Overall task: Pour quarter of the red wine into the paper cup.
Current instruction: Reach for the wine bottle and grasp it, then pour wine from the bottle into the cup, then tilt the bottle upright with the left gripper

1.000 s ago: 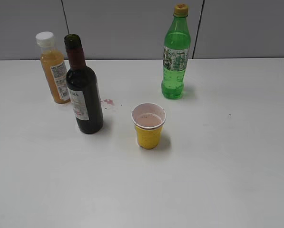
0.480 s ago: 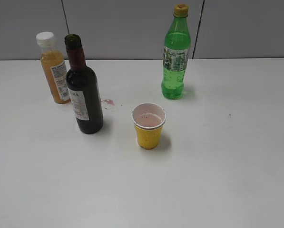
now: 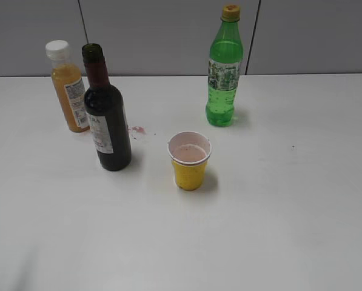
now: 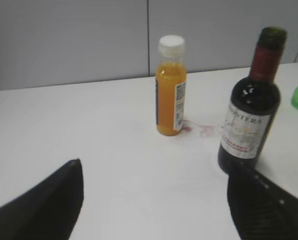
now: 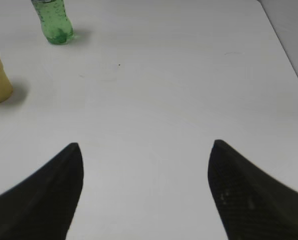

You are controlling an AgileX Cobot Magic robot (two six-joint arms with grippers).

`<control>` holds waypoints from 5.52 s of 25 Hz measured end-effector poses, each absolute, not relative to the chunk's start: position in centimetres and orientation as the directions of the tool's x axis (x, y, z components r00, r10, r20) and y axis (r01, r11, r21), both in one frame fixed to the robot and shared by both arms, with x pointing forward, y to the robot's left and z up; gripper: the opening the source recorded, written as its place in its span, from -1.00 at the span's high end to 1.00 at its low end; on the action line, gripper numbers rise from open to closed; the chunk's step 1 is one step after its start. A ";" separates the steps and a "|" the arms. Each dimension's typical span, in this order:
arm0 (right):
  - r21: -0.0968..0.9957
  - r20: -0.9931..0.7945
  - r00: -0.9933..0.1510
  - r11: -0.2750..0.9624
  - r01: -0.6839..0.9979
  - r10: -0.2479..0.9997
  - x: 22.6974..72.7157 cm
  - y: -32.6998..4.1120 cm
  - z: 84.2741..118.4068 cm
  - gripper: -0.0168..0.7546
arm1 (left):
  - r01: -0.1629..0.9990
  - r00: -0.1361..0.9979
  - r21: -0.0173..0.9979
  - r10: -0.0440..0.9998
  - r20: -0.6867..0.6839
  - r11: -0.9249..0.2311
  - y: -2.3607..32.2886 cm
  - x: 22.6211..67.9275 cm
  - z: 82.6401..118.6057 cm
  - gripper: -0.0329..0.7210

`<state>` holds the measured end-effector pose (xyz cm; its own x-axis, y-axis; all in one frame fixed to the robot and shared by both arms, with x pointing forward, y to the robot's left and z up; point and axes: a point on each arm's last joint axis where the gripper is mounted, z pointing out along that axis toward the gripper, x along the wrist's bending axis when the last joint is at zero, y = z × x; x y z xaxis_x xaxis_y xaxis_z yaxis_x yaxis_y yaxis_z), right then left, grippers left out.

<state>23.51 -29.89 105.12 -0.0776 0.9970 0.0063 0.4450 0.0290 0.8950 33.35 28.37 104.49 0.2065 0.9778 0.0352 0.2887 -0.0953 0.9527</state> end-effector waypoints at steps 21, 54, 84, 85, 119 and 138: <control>0.895 0.006 -0.078 0.029 0.446 0.997 23.5 -29.9 105.1 -0.58 | 0.181 0.414 0.964 0.904 0.103 -0.193 22.4 44.1 97.2 -0.83; 0.895 0.006 -0.078 0.029 0.444 0.997 23.5 -29.9 105.1 -0.58 | 0.165 0.489 0.974 0.871 0.055 -0.154 19.9 50.9 88.0 -0.91; 0.895 0.006 -0.078 0.029 0.444 0.997 23.5 -29.9 105.1 -0.58 | 0.138 0.514 0.983 0.857 0.032 -0.119 17.2 58.0 85.2 -0.67; 0.895 0.006 -0.078 0.029 0.444 0.997 23.5 -29.9 105.1 -0.58 | 0.135 0.516 0.984 0.856 0.033 -0.119 17.2 58.0 85.1 -0.55; 0.897 0.006 -0.078 0.029 0.442 0.997 23.5 -29.9 105.2 -0.58 | 0.183 0.233 0.903 0.909 0.346 -0.390 13.2 51.3 89.0 -0.50; 0.897 0.006 -0.078 0.029 0.442 0.997 23.5 -29.9 105.2 -0.58 | 0.159 0.196 0.570 0.592 0.782 -0.806 12.8 49.0 88.8 -0.50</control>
<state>23.53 -29.89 105.15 -0.0776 0.9970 0.0063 0.4419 0.0287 0.8966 49.02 12.77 88.83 0.1955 0.5922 0.7817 0.1594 -0.8057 0.5705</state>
